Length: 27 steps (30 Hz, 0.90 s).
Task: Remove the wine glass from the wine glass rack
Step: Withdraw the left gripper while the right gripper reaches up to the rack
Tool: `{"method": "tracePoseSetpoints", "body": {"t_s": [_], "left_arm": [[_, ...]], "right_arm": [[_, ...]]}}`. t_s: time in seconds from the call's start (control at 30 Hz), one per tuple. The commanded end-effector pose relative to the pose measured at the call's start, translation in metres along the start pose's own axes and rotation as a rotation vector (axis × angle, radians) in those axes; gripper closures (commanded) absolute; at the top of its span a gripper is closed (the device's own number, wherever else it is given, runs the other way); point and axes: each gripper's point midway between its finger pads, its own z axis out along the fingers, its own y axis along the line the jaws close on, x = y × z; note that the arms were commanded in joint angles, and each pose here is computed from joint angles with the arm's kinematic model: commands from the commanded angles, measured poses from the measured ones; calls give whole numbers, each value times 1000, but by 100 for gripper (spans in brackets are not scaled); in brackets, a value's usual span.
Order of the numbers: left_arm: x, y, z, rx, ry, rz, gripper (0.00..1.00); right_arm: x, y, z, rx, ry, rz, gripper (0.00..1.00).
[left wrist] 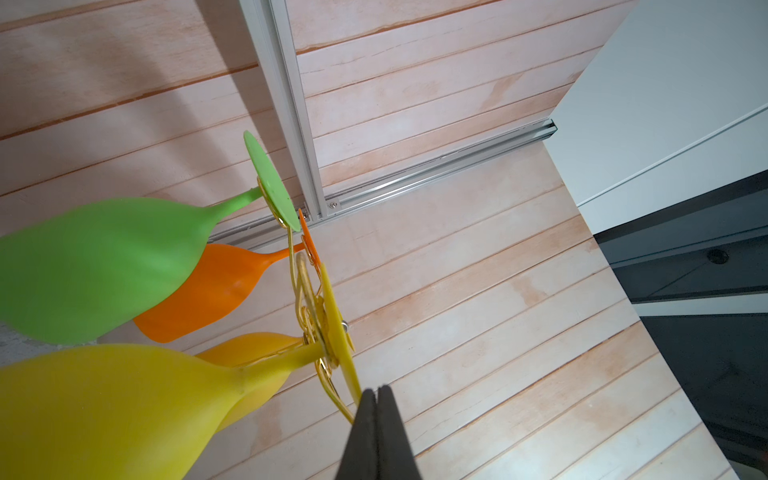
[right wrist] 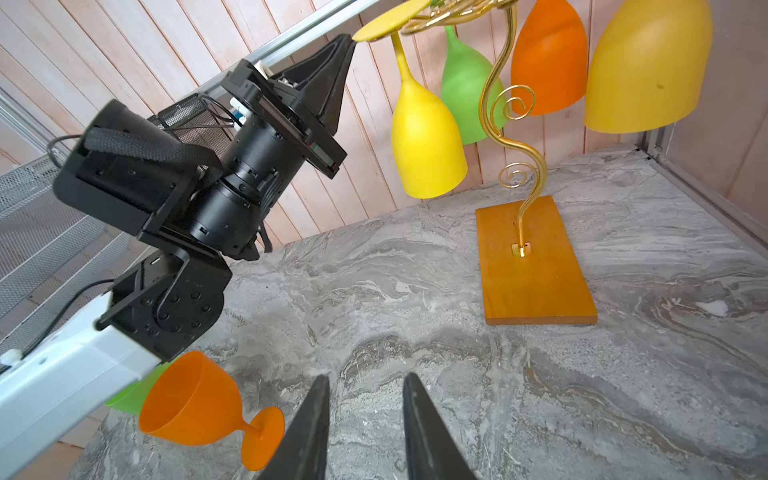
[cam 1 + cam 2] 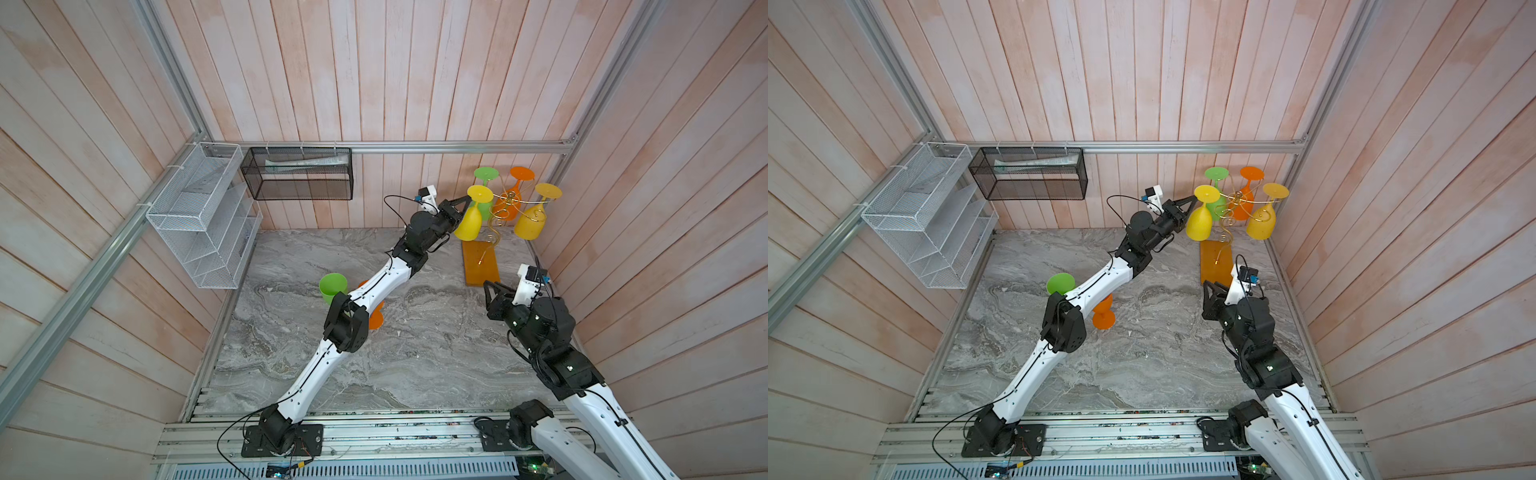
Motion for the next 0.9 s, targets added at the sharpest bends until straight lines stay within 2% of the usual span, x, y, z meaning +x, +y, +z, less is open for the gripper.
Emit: {"method": "tracePoseSetpoints", "body": {"t_s": [0.0, 0.17, 0.4, 0.5, 0.6, 0.77, 0.87], "left_arm": [[-14, -41, -8, 44, 22, 79, 100], [-32, -74, -26, 30, 43, 180, 100], [-51, -121, -66, -14, 73, 346, 100], [-57, -135, -94, -58, 79, 413, 100], [-60, -143, -126, -107, 89, 484, 100], [-52, -144, -178, -219, 123, 683, 100], [-46, -142, -211, -293, 148, 769, 100]], "right_arm": [[-23, 7, -1, 11, -43, -30, 69], [-48, 17, 9, 24, -67, -86, 69], [-101, 34, 26, 78, -110, -256, 68], [-120, 38, 43, 134, -85, -340, 66], [-137, 43, 60, 171, -68, -343, 64], [-160, 69, 91, 134, -11, -362, 54], [-169, 66, 109, 203, 43, -434, 50]]}}
